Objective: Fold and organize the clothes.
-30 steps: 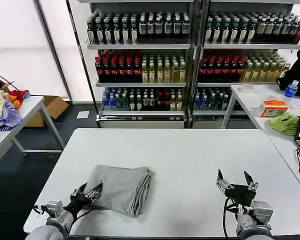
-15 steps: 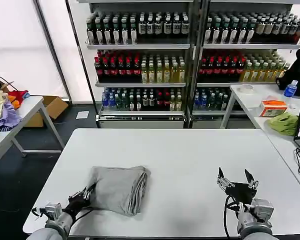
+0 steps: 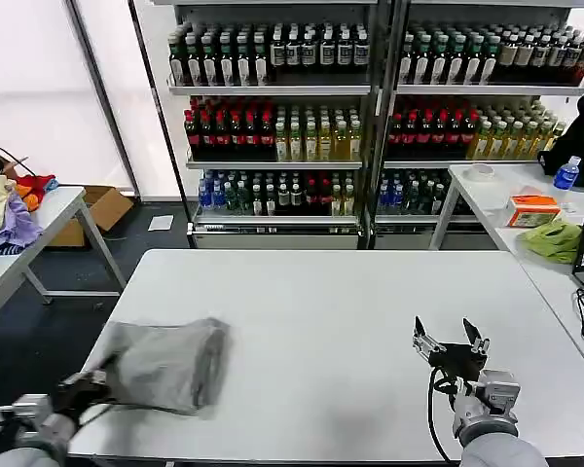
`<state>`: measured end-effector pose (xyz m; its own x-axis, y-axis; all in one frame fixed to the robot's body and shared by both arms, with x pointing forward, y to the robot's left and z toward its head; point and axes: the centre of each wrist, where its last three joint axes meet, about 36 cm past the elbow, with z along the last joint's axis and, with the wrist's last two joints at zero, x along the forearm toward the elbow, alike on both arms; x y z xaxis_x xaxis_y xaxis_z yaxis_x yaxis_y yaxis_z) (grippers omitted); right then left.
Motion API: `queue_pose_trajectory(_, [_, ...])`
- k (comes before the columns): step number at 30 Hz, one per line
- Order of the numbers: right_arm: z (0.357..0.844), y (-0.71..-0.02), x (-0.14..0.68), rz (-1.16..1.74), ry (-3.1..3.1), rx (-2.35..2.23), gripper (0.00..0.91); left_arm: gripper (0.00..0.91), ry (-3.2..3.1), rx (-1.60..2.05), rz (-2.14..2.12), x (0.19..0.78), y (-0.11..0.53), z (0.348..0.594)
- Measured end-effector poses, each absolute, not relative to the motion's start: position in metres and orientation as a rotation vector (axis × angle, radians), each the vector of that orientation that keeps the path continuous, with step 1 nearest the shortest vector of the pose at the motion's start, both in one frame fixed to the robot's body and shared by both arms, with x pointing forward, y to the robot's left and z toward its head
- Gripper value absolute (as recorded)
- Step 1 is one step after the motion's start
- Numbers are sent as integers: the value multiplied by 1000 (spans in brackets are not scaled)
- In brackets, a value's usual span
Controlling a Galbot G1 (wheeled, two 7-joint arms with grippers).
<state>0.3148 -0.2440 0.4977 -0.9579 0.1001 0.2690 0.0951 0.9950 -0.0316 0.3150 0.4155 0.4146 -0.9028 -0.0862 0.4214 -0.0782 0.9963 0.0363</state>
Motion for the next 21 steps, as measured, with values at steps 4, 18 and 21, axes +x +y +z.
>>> queue_pose_trajectory(4, [499, -241, 319, 23, -2871, -128, 907, 0, -2739, 197, -91, 309, 437, 436])
queue_pose_trajectory(18, [502, -249, 319, 27, -2866, -169, 907, 0, -2826, 220, -224, 309, 414, 468])
queue_pose_trajectory(21, [501, -252, 316, 28, -2861, -198, 907, 0, -2838, 159, -243, 312, 389, 470])
